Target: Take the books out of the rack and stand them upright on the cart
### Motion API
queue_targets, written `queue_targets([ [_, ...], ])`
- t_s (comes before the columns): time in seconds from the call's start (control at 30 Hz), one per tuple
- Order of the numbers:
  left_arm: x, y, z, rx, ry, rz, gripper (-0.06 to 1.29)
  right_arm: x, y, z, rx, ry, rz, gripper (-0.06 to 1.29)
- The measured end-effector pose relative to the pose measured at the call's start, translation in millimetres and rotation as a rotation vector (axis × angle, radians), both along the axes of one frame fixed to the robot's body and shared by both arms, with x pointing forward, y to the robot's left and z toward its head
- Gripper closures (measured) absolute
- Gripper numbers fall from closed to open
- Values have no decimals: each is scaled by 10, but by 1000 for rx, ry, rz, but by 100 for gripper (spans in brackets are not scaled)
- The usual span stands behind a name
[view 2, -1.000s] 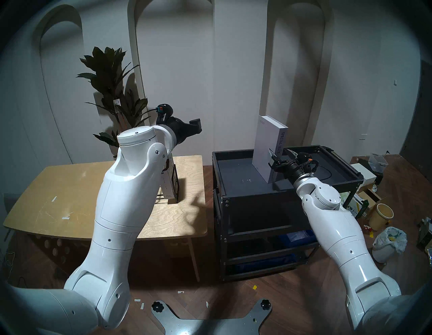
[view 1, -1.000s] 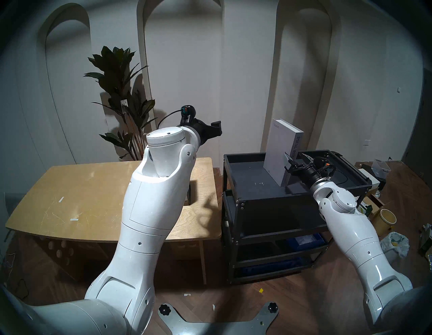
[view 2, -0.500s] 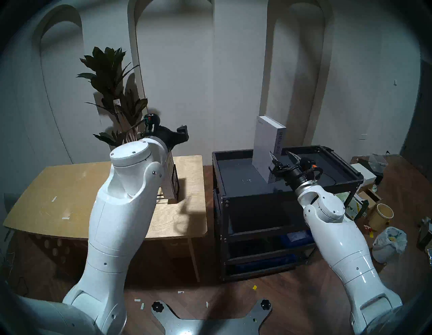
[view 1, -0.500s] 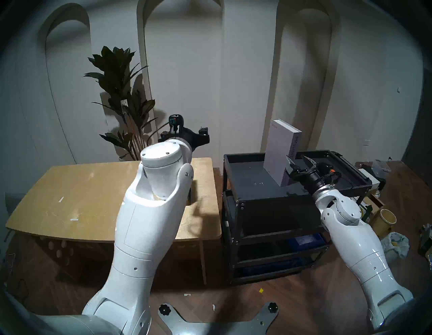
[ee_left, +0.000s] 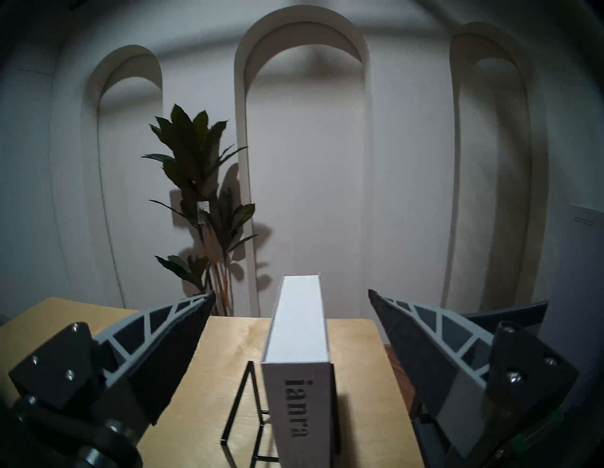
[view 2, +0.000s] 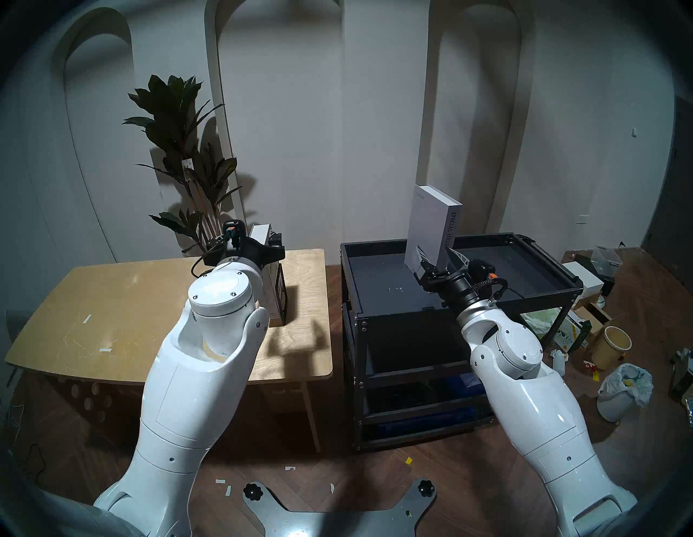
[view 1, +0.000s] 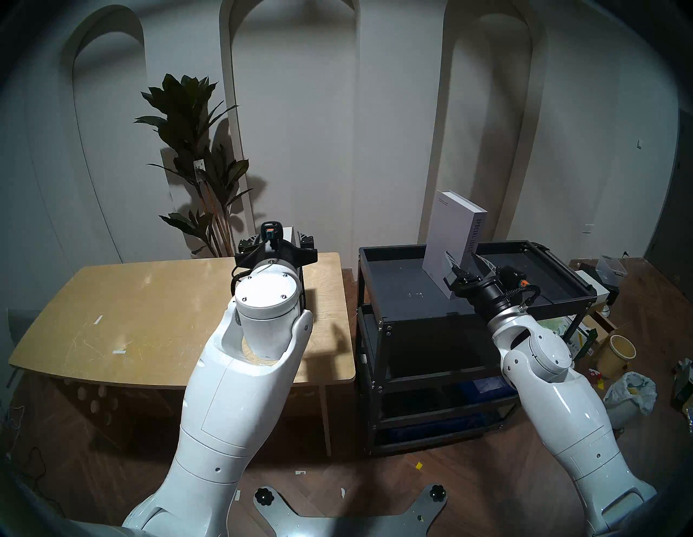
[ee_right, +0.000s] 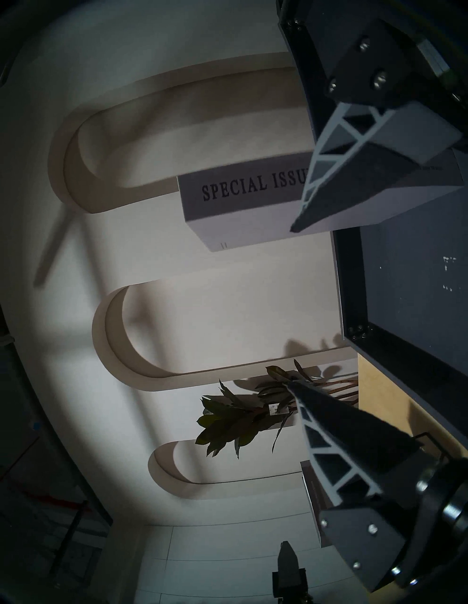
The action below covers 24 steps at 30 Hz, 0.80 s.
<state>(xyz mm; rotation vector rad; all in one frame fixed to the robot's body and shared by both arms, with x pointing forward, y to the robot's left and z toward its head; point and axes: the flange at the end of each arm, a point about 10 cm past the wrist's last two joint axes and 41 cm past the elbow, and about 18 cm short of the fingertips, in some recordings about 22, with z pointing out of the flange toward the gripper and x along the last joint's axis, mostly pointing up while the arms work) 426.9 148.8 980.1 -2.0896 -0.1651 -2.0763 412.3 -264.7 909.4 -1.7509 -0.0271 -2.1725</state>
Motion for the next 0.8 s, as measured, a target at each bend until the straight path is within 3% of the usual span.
queue_targets([
  [0.27,-33,133,-129,-41,-46,40,0,-163,88,-18,-1,81,-95,0],
  [0.57,-25,246,-225,-116,-67,-52,0,-263,341,59,-54,165,-177,0],
  [0.8,-16,238,-378,-45,-90,-97,0,-260,521,83,-111,223,-242,0],
])
